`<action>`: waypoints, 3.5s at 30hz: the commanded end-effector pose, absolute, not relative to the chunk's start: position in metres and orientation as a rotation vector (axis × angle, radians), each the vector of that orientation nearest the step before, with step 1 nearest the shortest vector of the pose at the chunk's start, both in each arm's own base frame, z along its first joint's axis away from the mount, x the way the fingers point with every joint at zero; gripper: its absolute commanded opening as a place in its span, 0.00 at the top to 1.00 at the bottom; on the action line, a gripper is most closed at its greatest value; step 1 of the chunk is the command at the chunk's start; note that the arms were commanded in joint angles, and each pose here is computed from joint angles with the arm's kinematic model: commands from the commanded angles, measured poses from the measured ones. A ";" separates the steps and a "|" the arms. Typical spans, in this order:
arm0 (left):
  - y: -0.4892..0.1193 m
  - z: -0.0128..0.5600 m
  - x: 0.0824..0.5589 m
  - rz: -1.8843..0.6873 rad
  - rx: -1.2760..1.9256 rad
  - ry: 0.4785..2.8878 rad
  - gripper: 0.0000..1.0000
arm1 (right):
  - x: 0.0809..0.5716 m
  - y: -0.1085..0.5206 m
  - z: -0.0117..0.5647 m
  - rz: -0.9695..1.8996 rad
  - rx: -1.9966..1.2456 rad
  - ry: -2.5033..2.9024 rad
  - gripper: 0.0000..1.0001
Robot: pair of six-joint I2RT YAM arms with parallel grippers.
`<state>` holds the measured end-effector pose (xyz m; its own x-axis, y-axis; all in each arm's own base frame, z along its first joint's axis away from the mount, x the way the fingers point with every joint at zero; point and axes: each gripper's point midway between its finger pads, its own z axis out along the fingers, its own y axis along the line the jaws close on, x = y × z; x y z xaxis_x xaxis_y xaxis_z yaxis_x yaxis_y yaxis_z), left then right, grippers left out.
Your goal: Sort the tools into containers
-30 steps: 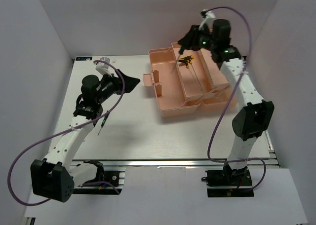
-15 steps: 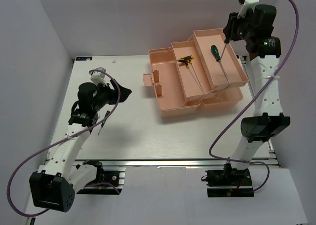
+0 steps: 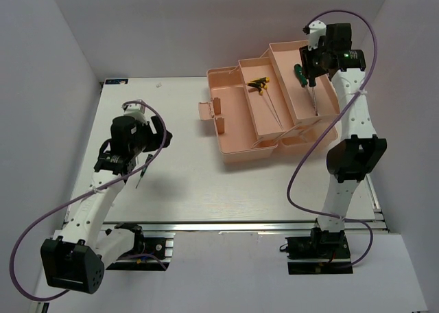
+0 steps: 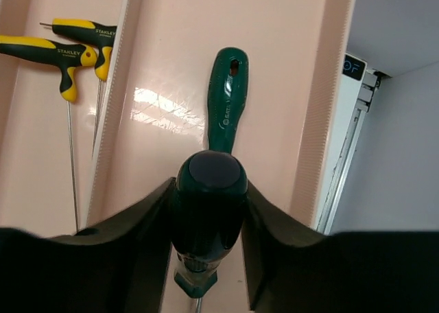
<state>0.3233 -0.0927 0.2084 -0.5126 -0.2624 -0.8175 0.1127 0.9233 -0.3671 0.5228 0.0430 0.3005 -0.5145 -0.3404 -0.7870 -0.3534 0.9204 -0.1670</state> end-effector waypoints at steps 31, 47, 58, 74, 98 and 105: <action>0.000 0.058 0.346 0.215 -0.173 2.559 0.36 | 0.372 0.181 0.342 0.806 -1.053 1.529 0.62; -0.012 0.007 0.339 0.106 -0.088 2.729 0.78 | 0.361 0.179 0.321 0.854 -0.971 1.609 0.59; -0.095 0.142 0.384 -0.533 -0.085 2.383 1.00 | 0.363 0.177 0.316 0.847 -0.921 1.636 0.47; -0.301 0.251 0.450 -1.186 -0.070 1.991 0.98 | 0.373 0.168 0.312 0.797 -0.762 1.703 0.46; -0.117 0.193 0.466 -0.598 -0.319 2.225 0.91 | 0.348 0.170 0.293 0.785 -0.896 1.658 0.58; 0.001 0.112 0.408 -0.008 -0.455 2.446 0.49 | 0.345 0.183 0.279 0.804 -0.914 1.691 0.73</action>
